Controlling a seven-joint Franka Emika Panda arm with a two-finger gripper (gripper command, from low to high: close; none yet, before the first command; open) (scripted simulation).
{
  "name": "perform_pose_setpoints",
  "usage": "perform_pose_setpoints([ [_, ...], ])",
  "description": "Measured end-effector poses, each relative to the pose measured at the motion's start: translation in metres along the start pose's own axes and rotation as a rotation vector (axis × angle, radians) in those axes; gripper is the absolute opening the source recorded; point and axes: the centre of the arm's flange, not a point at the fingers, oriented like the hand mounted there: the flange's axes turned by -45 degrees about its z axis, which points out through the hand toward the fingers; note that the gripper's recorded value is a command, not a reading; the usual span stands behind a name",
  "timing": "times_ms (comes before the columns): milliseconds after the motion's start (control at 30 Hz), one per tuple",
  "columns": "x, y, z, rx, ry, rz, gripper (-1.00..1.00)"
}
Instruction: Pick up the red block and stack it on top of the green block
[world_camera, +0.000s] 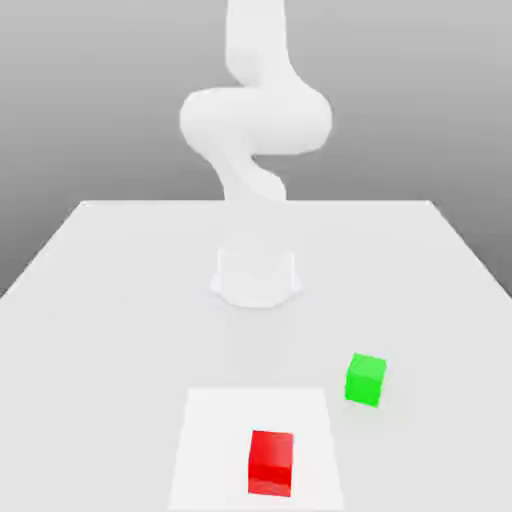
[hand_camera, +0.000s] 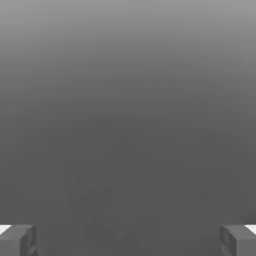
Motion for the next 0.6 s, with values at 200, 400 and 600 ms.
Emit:
perform_pose_setpoints([
  [200,-0.024,-0.005,0.126,-0.02,-0.185,0.018,0.0],
  [400,-0.077,-0.007,0.236,-0.033,-0.365,0.037,0.0],
  [600,-0.154,-0.01,0.328,-0.04,-0.544,0.057,0.0],
])
